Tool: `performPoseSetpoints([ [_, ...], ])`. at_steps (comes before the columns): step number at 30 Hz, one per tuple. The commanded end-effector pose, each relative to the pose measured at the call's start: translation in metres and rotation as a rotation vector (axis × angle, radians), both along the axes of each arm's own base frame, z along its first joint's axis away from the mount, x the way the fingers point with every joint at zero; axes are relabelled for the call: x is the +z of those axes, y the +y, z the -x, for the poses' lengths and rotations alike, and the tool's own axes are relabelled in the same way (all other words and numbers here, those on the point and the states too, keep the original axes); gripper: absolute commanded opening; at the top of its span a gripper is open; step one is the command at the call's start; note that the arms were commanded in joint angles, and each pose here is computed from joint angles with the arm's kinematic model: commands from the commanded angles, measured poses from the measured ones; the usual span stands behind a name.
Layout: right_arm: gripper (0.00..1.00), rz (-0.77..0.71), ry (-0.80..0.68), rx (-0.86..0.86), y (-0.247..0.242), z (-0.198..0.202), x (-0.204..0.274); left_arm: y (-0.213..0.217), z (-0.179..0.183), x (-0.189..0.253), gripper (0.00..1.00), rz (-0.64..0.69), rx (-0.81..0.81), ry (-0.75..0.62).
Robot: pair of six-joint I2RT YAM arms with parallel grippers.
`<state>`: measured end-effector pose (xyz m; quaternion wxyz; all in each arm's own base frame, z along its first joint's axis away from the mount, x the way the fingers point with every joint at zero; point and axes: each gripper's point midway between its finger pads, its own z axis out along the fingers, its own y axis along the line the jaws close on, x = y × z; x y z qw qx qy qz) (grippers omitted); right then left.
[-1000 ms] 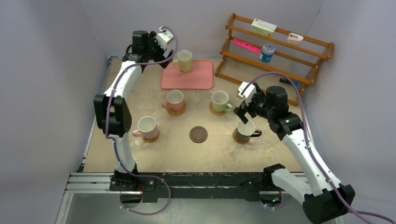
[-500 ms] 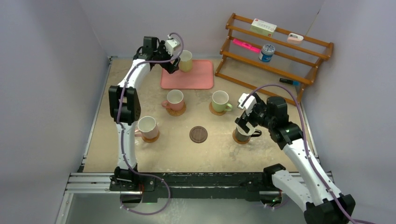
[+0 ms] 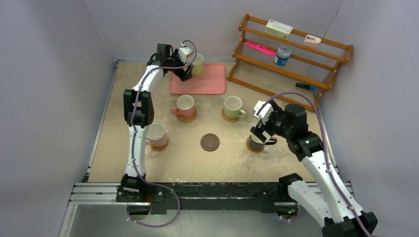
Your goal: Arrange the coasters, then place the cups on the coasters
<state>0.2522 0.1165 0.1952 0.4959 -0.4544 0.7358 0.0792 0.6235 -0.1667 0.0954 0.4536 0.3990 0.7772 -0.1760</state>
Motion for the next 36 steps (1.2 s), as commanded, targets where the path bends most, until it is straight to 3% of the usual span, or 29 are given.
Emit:
performPoseSetpoints([
  [1,0.98,0.015,-0.053,-0.010,-0.007,0.007,0.023,-0.009,-0.015,0.024,0.88,0.057,-0.025,-0.066],
  [15,0.98,0.008,-0.100,-0.007,-0.009,0.013,0.035,-0.036,0.023,0.039,0.61,0.193,-0.185,0.027],
  [21,0.98,0.005,-0.107,-0.003,-0.009,0.013,0.035,-0.032,0.021,0.043,0.53,0.173,-0.140,0.009],
  [28,0.98,0.001,-0.118,0.004,-0.008,0.015,0.034,-0.017,-0.004,0.043,0.51,0.122,0.030,-0.031],
  [36,0.98,0.001,-0.123,0.001,-0.008,0.013,0.033,-0.025,-0.006,0.050,0.51,0.131,0.036,-0.045],
])
